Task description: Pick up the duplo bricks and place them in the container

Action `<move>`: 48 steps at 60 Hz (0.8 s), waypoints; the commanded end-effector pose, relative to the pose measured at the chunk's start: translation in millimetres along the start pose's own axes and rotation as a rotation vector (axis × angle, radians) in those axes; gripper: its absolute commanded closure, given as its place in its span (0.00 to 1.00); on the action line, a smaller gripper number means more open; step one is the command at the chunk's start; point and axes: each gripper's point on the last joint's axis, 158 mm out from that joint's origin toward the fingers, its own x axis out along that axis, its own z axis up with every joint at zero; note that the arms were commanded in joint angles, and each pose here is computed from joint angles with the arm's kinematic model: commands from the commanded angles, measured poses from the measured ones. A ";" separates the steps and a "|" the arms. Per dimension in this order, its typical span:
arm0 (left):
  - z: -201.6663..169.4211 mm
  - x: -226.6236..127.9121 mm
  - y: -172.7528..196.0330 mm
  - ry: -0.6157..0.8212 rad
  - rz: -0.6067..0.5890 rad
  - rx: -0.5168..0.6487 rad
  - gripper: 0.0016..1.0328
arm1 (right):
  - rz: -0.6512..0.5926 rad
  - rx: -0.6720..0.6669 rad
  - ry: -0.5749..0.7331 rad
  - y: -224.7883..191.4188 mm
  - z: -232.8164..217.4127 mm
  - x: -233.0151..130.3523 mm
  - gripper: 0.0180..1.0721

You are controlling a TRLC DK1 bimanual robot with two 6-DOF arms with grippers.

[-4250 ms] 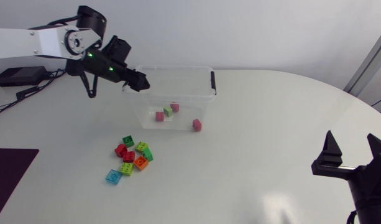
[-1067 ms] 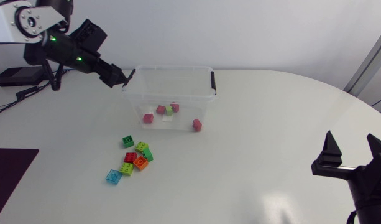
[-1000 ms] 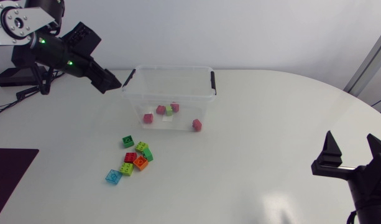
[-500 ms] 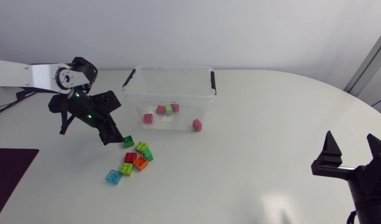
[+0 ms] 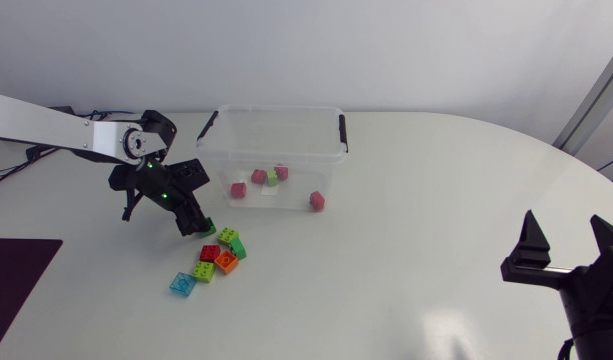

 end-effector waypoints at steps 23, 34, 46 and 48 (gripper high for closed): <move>-22.1 29.0 -17.8 0.088 -0.048 0.035 0.76 | 0.001 -0.021 0.025 1.9 -12.9 0.6 0.05; -5.1 -36.6 -17.4 0.047 0.020 0.055 0.76 | 0.001 -0.021 0.025 1.9 -12.9 0.6 0.05; 61.5 -153.2 -20.5 -0.168 0.127 0.076 0.76 | 0.001 -0.021 0.025 1.9 -12.9 0.6 0.05; 72.4 -164.0 -20.5 -0.203 0.135 0.066 0.76 | 0.001 -0.021 0.025 1.9 -12.9 0.6 0.05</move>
